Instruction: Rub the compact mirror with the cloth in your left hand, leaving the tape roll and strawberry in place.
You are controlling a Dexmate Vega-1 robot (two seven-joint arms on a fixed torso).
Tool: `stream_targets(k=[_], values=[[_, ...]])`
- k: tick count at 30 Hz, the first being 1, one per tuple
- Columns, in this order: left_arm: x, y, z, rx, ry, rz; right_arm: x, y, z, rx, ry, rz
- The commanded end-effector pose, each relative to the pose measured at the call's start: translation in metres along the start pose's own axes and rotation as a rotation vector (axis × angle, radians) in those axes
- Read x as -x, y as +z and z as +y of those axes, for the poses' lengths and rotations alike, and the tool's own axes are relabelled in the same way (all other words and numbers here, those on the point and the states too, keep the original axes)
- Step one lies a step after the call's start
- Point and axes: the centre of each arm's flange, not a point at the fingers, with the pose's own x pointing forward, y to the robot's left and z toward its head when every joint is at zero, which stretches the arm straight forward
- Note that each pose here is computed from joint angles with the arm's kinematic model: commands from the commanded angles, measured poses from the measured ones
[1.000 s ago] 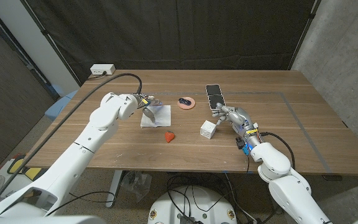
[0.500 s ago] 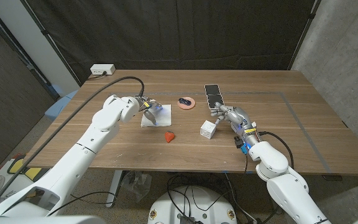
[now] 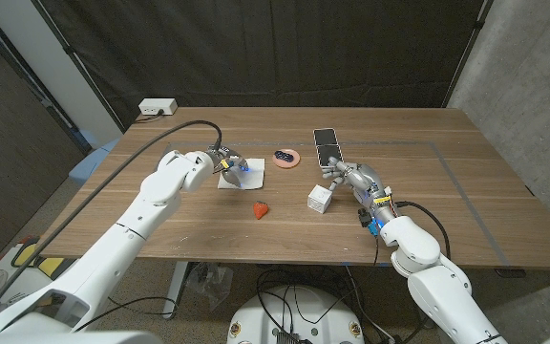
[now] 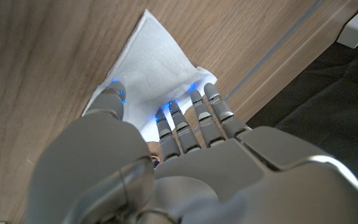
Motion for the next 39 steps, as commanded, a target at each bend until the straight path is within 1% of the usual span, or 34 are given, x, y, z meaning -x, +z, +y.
stream_targets(k=[1, 8, 13, 19, 21, 23, 28, 34, 39], values=[[-0.003, 0.0, -0.011, 0.01, 0.008, -0.006, -0.002, 0.004, 0.0, 0.008, -0.005, 0.002], [0.0, 0.001, -0.012, -0.005, 0.061, 0.007, -0.002, 0.003, 0.0, 0.007, -0.007, 0.001], [0.002, 0.001, -0.013, -0.017, 0.123, 0.021, 0.0, 0.003, -0.001, 0.01, -0.012, 0.0], [0.003, 0.001, -0.013, -0.028, 0.147, 0.031, 0.002, 0.004, -0.001, 0.012, -0.017, -0.002], [0.004, 0.001, -0.013, -0.03, 0.17, 0.033, 0.002, 0.004, 0.0, 0.011, -0.02, -0.002], [0.007, 0.001, -0.013, -0.026, 0.212, 0.034, 0.003, 0.004, 0.0, 0.011, -0.021, -0.003], [0.019, -0.005, -0.01, 0.041, 0.406, 0.052, 0.003, 0.004, 0.001, 0.014, -0.017, -0.007], [0.03, -0.01, -0.005, 0.127, 0.588, 0.073, 0.003, 0.006, 0.003, 0.033, -0.018, -0.013], [0.034, -0.012, 0.0, 0.209, 0.68, 0.072, 0.003, 0.009, 0.005, 0.069, -0.024, -0.029]])
